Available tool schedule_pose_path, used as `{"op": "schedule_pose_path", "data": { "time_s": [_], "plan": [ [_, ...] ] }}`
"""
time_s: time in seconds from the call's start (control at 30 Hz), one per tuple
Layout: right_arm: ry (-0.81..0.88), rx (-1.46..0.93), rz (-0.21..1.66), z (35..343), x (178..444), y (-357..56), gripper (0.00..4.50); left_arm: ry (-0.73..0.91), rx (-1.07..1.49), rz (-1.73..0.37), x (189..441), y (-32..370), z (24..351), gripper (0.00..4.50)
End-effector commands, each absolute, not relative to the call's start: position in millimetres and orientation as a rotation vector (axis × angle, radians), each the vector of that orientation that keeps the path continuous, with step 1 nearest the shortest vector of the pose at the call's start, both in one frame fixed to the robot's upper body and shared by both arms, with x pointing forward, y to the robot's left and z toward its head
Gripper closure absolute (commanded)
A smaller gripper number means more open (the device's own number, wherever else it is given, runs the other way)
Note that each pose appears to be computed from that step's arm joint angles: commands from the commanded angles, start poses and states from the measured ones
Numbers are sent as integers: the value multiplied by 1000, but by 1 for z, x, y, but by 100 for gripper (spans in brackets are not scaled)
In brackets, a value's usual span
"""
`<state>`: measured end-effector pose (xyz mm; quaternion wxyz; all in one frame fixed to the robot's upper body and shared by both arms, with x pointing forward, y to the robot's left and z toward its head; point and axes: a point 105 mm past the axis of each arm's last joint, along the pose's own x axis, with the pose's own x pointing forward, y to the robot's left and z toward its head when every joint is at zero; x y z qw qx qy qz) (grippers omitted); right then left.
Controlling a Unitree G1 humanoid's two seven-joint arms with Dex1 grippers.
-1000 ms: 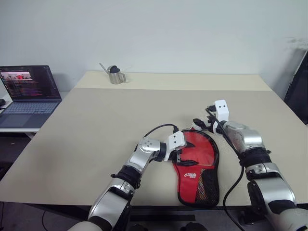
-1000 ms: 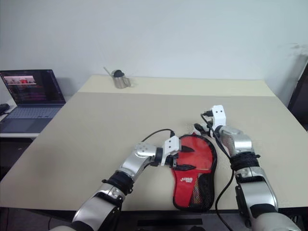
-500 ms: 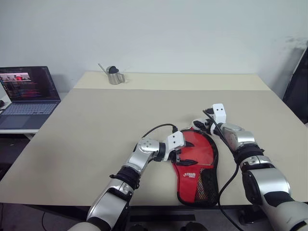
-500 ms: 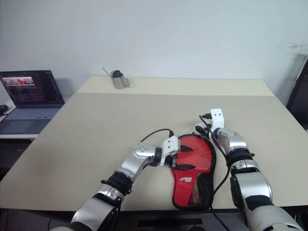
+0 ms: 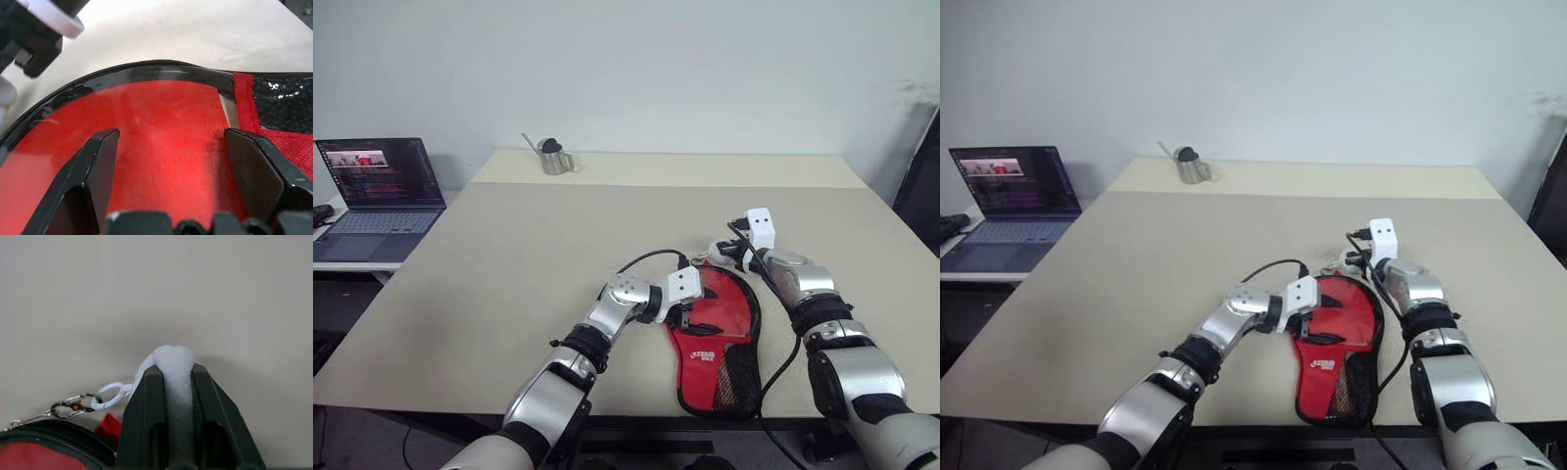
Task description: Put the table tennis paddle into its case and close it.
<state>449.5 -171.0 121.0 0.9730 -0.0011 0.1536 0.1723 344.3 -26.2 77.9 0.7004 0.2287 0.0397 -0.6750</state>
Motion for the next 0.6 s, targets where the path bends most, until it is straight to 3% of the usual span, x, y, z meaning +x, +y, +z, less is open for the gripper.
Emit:
{"op": "schedule_pose_path", "data": {
  "time_s": [0.03,0.27,0.6],
  "plan": [
    [255,-39,271,142,445,-205,430,323,520,-1528,329,-10,25,77],
    [303,-97,194,137,411,-250,430,343,492,-1526,328,-11,23,77],
    [430,-136,155,137,312,-285,431,351,486,-1531,328,-19,23,77]
  ]
}}
